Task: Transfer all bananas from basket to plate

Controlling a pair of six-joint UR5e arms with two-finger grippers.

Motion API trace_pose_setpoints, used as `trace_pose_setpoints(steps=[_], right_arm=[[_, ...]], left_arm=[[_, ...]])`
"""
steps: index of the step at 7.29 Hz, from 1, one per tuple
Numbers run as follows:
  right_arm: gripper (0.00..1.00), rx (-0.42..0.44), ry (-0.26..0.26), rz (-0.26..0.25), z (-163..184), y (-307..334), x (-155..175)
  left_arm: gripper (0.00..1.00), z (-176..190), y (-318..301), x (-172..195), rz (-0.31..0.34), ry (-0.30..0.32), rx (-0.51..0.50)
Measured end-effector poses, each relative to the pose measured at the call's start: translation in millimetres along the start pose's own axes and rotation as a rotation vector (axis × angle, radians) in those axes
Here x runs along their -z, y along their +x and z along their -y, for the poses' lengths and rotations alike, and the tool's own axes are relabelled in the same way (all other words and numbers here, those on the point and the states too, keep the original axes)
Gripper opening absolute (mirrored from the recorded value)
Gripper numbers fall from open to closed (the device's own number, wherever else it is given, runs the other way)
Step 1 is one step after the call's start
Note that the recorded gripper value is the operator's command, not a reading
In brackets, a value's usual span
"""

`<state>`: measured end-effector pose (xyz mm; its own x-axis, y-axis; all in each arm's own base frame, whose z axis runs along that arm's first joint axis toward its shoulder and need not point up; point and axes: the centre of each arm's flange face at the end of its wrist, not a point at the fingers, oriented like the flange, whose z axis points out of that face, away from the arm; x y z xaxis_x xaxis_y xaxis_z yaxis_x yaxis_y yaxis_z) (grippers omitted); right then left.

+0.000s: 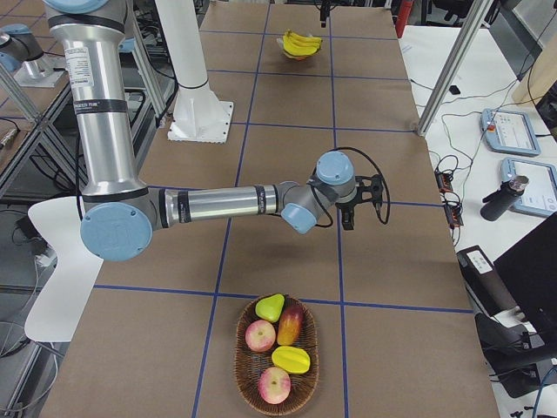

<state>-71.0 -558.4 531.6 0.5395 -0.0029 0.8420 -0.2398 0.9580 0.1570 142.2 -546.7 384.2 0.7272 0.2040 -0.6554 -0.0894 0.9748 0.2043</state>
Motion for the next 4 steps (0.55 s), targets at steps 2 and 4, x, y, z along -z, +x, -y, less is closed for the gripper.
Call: trace_pose_setpoints(steps=[2,4], right_arm=[[1.00,0.095,-0.089,-0.088,12.0,46.3,24.2],[1.00,0.174,-0.182,-0.139,13.1,77.9,54.4]], left_arm=[[1.00,12.9,-97.1,12.9,-0.042,-0.011,0.007],[1.00,11.4,-156.6,11.8,-0.061,-0.023,0.041]])
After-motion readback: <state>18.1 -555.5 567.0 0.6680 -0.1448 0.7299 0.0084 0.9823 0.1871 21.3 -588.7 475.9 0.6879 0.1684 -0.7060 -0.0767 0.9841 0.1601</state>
